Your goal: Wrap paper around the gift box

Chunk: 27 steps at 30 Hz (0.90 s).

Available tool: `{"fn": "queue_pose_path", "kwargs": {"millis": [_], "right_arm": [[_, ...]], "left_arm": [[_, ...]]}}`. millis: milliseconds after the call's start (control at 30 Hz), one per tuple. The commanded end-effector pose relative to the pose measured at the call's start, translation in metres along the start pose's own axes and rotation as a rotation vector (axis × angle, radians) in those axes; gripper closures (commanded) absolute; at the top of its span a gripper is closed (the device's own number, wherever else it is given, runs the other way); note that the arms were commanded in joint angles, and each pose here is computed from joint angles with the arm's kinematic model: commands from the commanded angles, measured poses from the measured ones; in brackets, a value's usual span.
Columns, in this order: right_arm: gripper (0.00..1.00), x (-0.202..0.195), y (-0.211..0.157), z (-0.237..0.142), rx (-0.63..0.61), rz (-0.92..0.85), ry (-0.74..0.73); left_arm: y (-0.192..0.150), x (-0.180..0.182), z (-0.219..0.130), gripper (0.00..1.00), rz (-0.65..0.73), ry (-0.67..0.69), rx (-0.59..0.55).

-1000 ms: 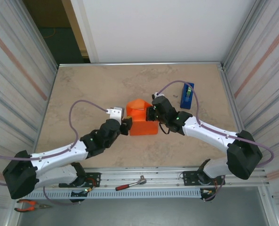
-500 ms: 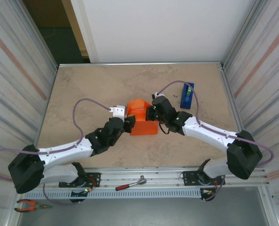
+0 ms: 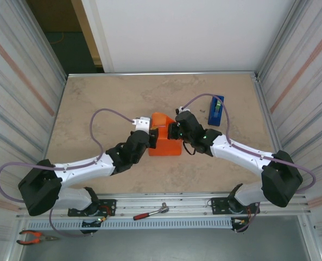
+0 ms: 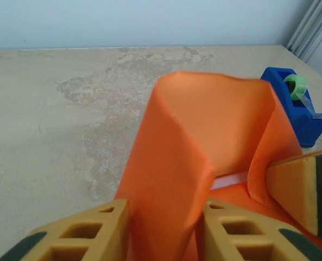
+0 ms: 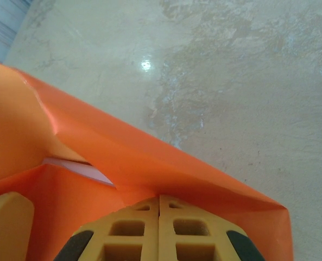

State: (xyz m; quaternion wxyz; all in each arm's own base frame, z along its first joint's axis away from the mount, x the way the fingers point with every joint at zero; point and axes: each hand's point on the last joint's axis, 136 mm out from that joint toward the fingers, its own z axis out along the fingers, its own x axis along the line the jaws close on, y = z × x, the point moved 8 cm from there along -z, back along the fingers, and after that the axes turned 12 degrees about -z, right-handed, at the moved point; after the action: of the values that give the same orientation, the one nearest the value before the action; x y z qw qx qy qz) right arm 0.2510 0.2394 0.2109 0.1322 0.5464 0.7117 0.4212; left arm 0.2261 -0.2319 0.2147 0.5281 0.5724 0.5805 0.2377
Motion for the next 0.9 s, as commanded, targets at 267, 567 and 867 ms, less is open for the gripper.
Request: {"fn": "queue_pose_path", "kwargs": {"millis": [267,567,867], "right_arm": [[1.0,-0.013,-0.081,0.017,0.364,-0.007,-0.036],[1.0,-0.012,-0.082,0.017,0.365,-0.007,-0.037],[1.0,-0.013,-0.084,0.017,0.369,-0.005,-0.04]], "left_arm": [[0.033,-0.011,0.001,0.67,0.015,-0.002,-0.101],[0.059,-0.019,-0.015,0.77,0.01,-0.081,-0.135],[0.073,0.044,-0.043,0.95,-0.221,-0.009,-0.09]]}}
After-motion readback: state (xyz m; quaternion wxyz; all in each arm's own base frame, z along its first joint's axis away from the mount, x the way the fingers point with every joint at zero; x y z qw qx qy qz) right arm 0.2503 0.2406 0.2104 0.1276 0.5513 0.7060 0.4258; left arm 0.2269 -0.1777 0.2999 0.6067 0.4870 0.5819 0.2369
